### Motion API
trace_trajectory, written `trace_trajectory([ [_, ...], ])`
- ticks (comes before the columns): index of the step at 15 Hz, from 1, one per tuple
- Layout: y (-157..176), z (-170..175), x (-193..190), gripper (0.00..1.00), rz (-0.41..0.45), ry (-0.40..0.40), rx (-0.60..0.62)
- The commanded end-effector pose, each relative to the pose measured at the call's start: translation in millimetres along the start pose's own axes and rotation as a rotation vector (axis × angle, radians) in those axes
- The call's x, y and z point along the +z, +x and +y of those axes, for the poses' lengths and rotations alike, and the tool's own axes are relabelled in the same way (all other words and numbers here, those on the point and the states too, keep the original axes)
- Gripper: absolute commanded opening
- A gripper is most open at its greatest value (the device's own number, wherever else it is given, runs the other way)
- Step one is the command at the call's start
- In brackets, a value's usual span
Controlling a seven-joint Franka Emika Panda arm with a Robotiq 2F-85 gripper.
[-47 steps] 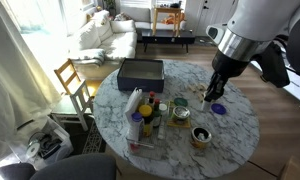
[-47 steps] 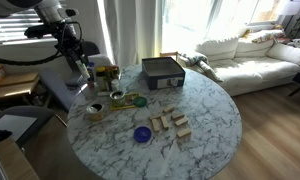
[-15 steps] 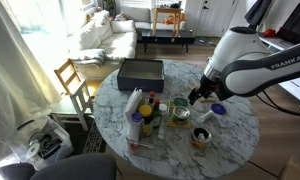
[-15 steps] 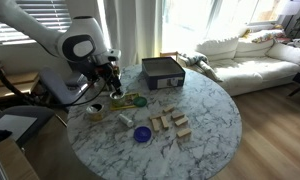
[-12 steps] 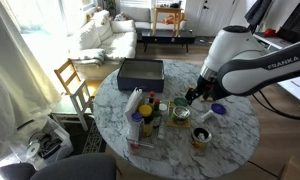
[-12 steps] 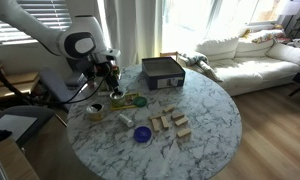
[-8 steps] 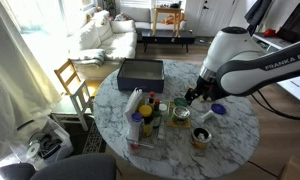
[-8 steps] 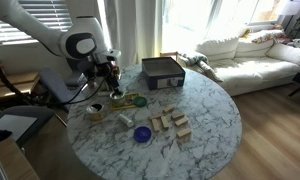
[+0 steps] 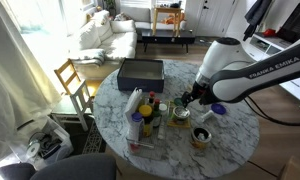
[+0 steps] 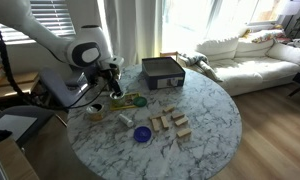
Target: Remove the white bottle from the fridge box, then put the far right container and the left container in it
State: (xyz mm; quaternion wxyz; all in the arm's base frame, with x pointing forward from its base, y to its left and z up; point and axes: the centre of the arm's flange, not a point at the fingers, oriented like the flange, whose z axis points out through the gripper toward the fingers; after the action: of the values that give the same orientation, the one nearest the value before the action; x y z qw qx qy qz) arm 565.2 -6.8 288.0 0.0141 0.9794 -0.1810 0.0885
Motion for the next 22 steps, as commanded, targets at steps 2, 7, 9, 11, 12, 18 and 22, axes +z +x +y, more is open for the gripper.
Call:
trace_trajectory([
  [2,7.5,-5.2,37.1,0.6,0.002,0.035,0.066],
  [7,10.8,-8.4,58.6,0.72,0.003,0.046,0.112],
  [9,11.0,-7.3,64.2,0.67,-0.014,0.028,0.119],
  [11,11.4,-6.9,68.3,0.29,-0.023,0.026,0.129],
  [12,11.7,-6.7,69.8,0.35,-0.027,0.026,0.13],
  [18,18.1,-6.0,58.1,0.01,-0.028,0.053,0.137],
  [22,28.8,-2.4,35.4,0.03,-0.011,0.076,0.12],
])
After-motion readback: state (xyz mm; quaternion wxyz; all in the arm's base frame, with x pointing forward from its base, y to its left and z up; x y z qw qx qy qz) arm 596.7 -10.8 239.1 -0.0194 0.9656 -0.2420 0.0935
